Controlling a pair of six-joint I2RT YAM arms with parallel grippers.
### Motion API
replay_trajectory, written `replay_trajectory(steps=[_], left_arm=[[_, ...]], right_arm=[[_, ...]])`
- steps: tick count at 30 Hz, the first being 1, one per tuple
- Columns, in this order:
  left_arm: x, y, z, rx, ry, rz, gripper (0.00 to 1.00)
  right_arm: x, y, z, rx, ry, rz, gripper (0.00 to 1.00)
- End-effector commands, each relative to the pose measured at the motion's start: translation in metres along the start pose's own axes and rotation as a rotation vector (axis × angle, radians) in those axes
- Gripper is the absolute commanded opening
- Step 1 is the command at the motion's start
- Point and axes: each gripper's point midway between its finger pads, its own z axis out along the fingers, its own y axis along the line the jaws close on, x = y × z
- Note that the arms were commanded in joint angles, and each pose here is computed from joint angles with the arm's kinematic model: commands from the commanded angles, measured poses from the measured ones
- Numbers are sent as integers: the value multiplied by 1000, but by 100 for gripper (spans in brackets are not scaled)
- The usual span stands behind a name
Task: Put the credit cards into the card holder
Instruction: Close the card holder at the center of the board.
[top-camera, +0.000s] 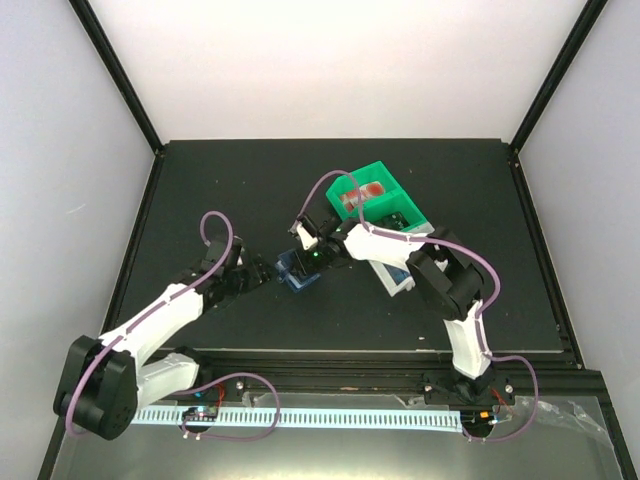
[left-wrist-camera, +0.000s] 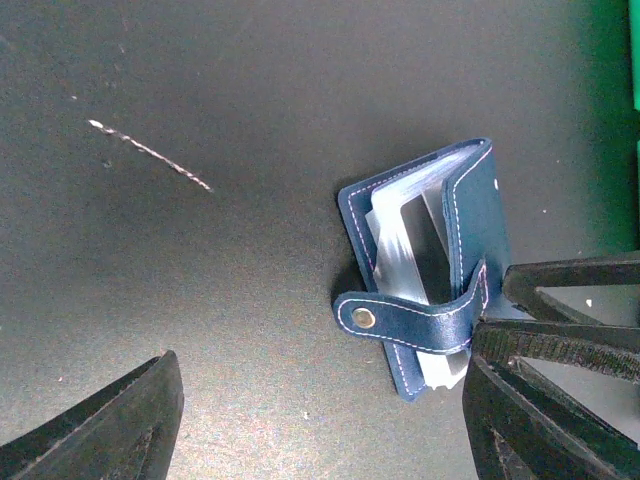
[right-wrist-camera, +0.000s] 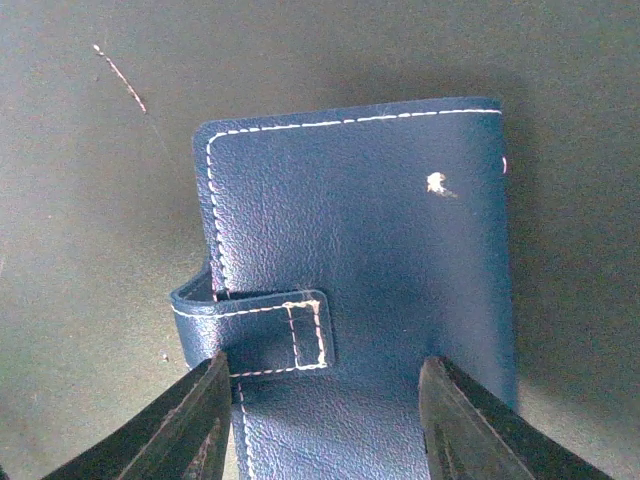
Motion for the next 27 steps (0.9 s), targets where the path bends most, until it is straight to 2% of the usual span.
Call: replay_trajectory(steps=[1, 9, 16, 19, 24, 27], left_arm=[[-9, -23, 0, 71, 3, 24, 78], [-11, -40, 13, 127, 48, 59, 80], [-16, -54, 42, 168, 85, 26, 76], [-19, -59, 53, 187, 88, -7, 70], [-23, -54, 71, 170, 78, -58, 52], [-17, -50, 80, 150, 111, -68, 41]], right_arm=[[10, -23, 8, 111, 46, -2, 53], [18, -40, 17, 245, 81, -29, 52], [26, -51, 22, 325, 96, -39, 44], [27, -52, 23, 326, 92, -37, 40], [30, -44, 26, 270, 78, -21, 33], [29, -37, 23, 232, 63, -7, 32]])
